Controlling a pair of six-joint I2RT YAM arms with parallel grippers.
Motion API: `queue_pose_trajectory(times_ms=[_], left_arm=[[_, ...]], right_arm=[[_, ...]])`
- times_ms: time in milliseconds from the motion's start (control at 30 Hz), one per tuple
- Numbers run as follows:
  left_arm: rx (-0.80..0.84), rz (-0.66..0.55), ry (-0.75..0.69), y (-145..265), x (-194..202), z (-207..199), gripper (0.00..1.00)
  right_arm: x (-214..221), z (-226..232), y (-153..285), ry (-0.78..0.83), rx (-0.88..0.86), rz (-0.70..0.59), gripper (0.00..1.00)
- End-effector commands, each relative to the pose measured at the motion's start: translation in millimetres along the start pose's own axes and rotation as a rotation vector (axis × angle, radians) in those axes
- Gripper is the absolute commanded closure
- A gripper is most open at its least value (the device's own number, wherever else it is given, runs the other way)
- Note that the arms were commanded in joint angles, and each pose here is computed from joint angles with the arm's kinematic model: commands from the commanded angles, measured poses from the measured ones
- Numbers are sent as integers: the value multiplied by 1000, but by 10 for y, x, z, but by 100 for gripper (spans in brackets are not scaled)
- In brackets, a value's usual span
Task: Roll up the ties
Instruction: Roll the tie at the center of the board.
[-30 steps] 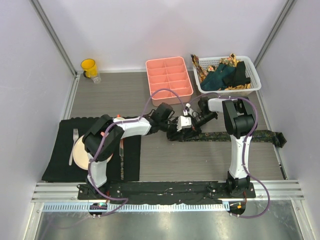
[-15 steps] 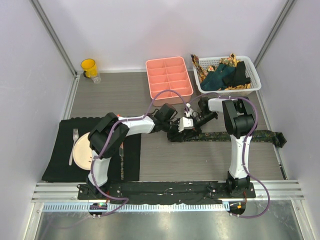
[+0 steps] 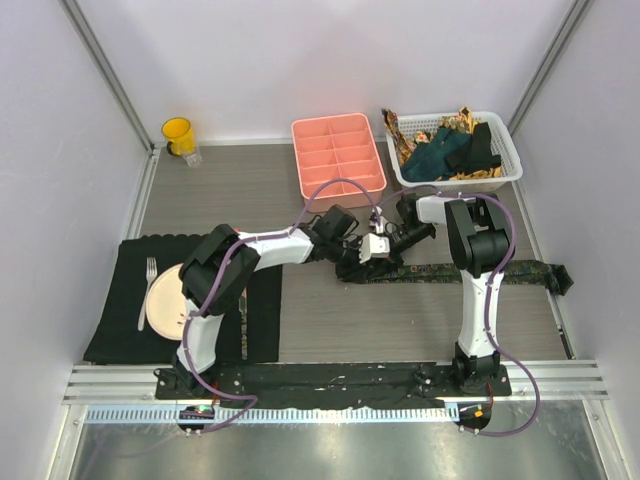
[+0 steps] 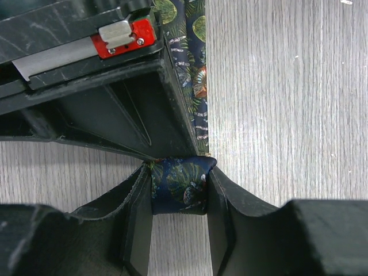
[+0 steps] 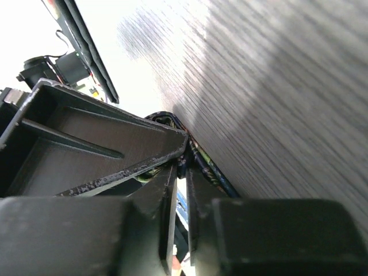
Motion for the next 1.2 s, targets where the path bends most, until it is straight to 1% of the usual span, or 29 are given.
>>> queue_pose_trajectory(times_ms=[0, 133, 300, 400, 467, 667, 800, 833, 867, 900, 933, 1067, 1100, 1167], left_arm=[[-38, 294, 114, -81, 663, -39, 81], [-47, 311, 131, -60, 687, -38, 85], [-52, 313, 133, -70, 670, -28, 85], [-52, 315, 135, -78, 655, -17, 85], [-51, 310, 137, -87, 640, -11, 85], [-50, 304, 143, -88, 620, -10, 85], [-51, 301, 145, -90, 616, -9, 85], [-50, 301, 145, -91, 619, -10, 85], [-48, 300, 145, -89, 623, -14, 85], [-48, 301, 145, -87, 633, -19, 85], [-50, 301, 143, -80, 635, -15, 85], [-37, 284, 133, -50, 636, -14, 79], [-18, 264, 141, -37, 628, 2, 75], [-5, 246, 151, -26, 623, 33, 74]], right_arm=[[-42, 106, 169, -7, 66, -41, 80], [-46, 239, 303, 7, 33, -66, 77], [-10, 334, 375, 20, -5, -73, 74], [-12, 366, 359, 19, -51, -82, 68], [-34, 356, 326, 11, -57, -83, 65], [-48, 279, 160, 29, -21, -47, 65], [-74, 171, 89, 28, 40, -50, 70], [-82, 144, 82, 30, 59, -49, 73], [-83, 125, 88, 26, 71, -50, 79], [-73, 106, 84, 23, 79, -48, 94], [-64, 91, 81, 24, 92, -44, 99], [1, -19, 126, 6, 153, -39, 99], [33, -63, 129, -7, 165, -32, 99], [57, -163, 150, -31, 175, -31, 99]])
Point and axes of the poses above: each gripper's point midway between its finger pads, its own y axis back along the fingers, its own z axis along the line the jaws close on, x = y × z, the point moved 10 cm from there along y, back along the fingers, and after that the axes turned 12 degrees about y, right-handed, at the moved point
